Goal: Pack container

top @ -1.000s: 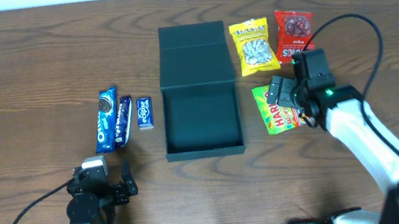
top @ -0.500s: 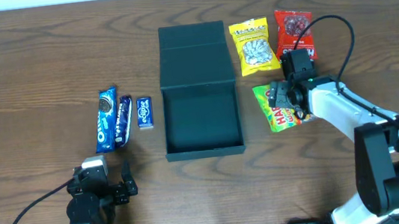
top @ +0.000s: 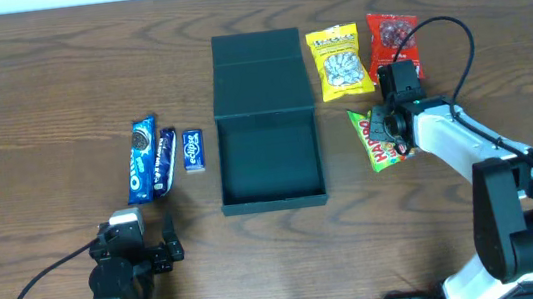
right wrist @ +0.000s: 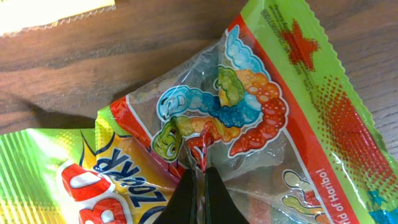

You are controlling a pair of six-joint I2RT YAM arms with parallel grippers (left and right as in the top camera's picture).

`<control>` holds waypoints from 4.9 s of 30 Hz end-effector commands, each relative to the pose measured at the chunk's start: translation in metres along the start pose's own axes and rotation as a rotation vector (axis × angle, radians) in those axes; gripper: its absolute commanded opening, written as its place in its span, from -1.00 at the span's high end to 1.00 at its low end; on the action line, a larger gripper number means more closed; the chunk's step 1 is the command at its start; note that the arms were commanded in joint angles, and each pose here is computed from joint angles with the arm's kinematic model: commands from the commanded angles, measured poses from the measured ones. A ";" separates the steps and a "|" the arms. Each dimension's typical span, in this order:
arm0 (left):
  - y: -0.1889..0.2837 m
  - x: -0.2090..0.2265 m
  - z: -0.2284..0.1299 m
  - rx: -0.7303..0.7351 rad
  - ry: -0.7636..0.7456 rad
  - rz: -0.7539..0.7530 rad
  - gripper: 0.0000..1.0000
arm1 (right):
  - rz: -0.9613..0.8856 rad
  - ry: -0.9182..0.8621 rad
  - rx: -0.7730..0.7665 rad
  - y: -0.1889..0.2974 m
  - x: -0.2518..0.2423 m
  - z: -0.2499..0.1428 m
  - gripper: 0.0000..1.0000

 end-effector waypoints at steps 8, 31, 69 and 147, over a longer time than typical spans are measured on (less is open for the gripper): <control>-0.002 0.002 -0.003 0.002 -0.012 0.012 -0.91 | 0.102 0.001 0.035 0.038 0.005 -0.014 0.97; -0.002 0.002 -0.003 0.003 -0.012 0.012 -0.91 | 0.659 0.629 -0.666 0.248 0.146 0.005 0.97; -0.002 0.002 -0.003 0.003 -0.012 0.012 -0.90 | 0.569 0.862 -0.632 0.194 0.227 -0.026 -0.96; -0.125 -0.006 0.164 0.295 0.000 0.235 -0.91 | 0.447 0.413 -0.578 0.219 0.096 0.025 -0.98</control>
Point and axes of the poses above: each gripper's point midway between its finger pads, its own y axis back along the fingers, its own x axis along the line the jaws close on, z = x × y, the point moved 3 cm from there along y, back along the fingers, and after that the axes turned 5 degrees about y, right-handed, at the moved point
